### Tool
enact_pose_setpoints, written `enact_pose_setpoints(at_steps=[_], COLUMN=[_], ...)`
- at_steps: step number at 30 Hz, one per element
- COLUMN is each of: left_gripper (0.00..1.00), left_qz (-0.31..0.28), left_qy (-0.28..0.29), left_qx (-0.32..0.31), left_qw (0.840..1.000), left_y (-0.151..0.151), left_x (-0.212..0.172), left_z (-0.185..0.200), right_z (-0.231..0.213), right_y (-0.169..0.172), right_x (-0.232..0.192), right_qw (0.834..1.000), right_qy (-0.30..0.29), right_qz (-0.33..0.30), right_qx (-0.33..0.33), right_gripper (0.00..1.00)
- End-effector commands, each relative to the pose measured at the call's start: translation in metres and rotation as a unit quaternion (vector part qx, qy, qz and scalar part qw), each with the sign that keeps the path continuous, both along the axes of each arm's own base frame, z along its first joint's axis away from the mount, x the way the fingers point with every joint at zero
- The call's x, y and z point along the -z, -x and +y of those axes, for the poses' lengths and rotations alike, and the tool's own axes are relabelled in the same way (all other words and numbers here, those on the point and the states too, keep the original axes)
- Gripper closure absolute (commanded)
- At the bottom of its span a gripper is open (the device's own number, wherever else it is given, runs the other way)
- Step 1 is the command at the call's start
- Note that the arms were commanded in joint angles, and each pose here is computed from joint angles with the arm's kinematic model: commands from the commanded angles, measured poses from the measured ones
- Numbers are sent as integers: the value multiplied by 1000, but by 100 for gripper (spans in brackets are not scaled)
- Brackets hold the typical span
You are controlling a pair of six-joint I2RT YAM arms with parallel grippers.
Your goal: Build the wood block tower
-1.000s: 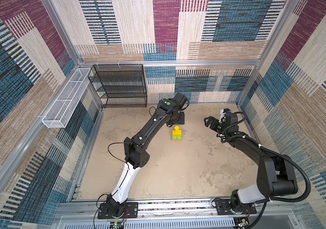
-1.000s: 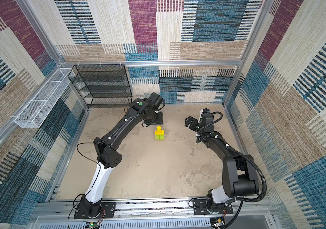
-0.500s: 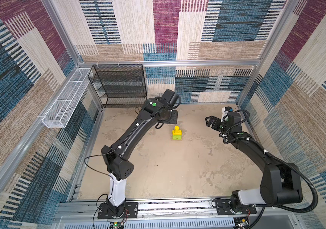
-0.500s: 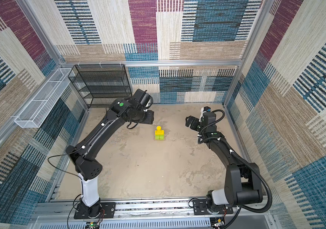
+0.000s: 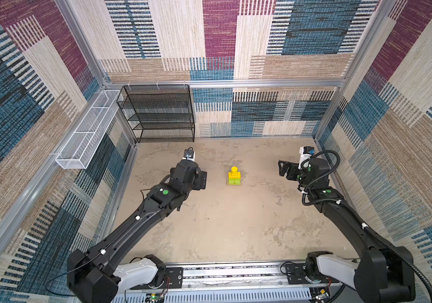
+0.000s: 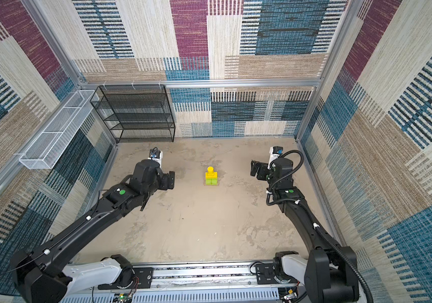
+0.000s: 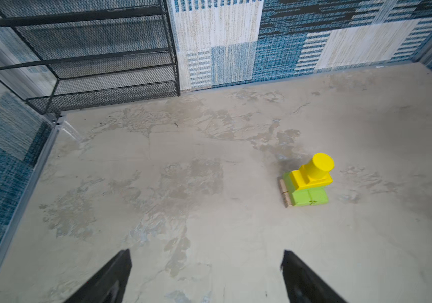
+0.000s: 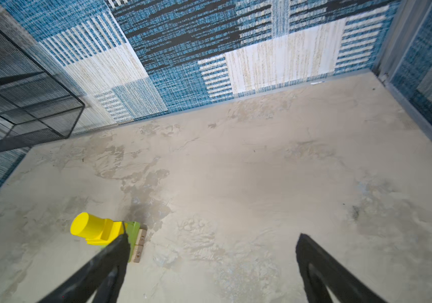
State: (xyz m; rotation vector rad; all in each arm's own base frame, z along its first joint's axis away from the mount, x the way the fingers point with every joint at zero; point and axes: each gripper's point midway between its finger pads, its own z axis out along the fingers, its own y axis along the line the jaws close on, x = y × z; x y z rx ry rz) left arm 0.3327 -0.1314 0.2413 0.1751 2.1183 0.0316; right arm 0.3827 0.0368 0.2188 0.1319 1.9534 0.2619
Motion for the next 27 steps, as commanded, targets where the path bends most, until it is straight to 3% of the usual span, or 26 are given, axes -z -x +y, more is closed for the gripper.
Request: enact_pose_setpoints(at_steps=[1, 13, 27], left_gripper=[3, 1, 2], left_qz=[-59, -11, -65], left_qy=[-51, -52, -13], left_qx=[-31, -115, -105], left_qw=[996, 992, 992], left_y=[-8, -16, -46], left_x=[-3, 99, 127], left_z=[26, 110, 136], right_z=[-18, -24, -16], right_y=[-1, 8, -2], right_x=[-24, 23, 63], right_qw=[995, 984, 982], right_qy=[58, 129, 126], right_qz=[-77, -116, -141], right_qx=[36, 31, 3], right_gripper=[1, 1, 1])
